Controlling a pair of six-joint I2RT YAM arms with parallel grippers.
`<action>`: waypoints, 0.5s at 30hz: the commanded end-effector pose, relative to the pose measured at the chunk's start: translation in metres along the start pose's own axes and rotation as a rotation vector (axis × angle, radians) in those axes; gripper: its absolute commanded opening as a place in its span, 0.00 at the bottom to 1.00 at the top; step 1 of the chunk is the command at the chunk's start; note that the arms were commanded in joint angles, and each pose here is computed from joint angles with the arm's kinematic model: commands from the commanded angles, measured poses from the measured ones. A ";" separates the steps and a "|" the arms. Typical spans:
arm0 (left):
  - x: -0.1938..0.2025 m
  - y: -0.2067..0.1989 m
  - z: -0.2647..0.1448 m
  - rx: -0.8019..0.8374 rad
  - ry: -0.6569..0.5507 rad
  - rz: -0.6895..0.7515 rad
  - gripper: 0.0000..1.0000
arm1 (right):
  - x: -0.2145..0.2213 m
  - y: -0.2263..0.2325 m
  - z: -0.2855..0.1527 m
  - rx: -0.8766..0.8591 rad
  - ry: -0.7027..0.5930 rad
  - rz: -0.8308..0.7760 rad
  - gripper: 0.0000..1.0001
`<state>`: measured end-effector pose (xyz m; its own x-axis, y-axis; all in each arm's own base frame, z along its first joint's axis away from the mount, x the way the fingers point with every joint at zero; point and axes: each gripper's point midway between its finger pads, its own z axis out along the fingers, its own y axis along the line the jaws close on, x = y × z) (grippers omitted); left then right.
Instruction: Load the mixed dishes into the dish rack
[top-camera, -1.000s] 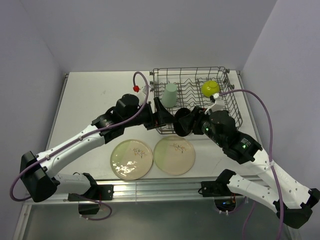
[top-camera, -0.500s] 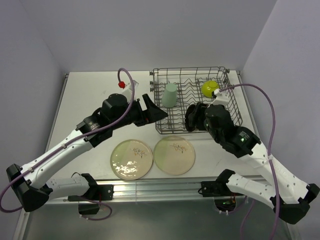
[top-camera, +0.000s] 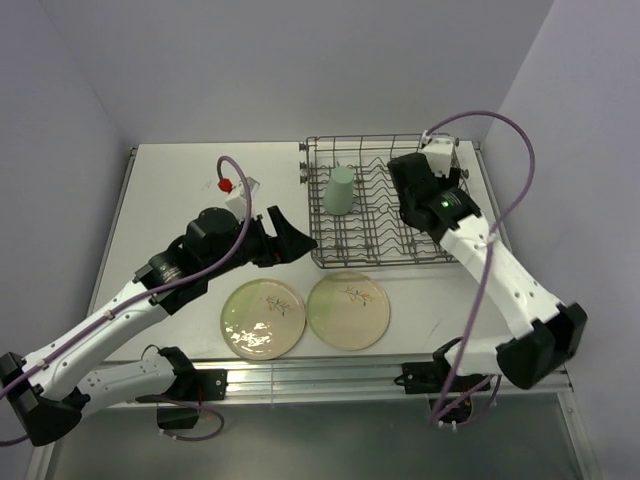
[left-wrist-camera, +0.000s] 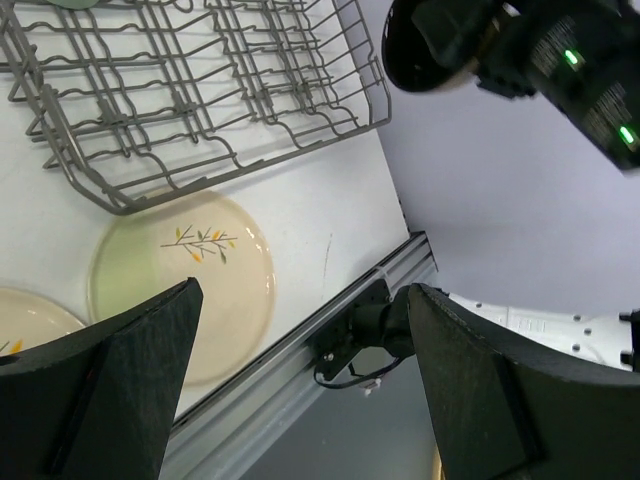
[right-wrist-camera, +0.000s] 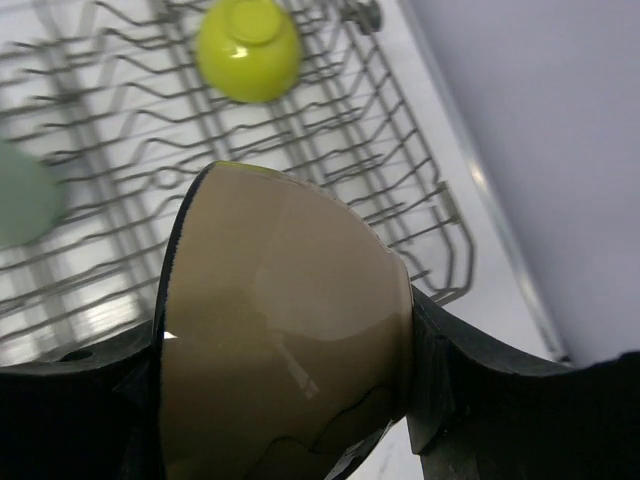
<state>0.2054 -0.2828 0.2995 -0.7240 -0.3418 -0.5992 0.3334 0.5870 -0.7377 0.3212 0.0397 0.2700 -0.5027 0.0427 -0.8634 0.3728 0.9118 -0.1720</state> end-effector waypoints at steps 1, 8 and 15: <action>-0.005 -0.010 -0.012 0.069 -0.036 0.039 0.90 | -0.023 -0.029 0.016 0.233 -0.047 -0.089 0.00; 0.000 -0.016 -0.028 0.135 -0.031 0.057 0.90 | -0.021 -0.030 0.057 0.437 0.021 -0.239 0.00; 0.012 -0.015 -0.028 0.180 -0.005 0.059 0.90 | 0.012 -0.040 0.100 0.611 0.160 -0.399 0.00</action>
<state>0.1787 -0.2716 0.3028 -0.7178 -0.3232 -0.6166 0.4163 0.5106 -0.7523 0.3805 -0.0108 0.2004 -0.7797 -0.1491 -0.6082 0.4119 0.6094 -0.6775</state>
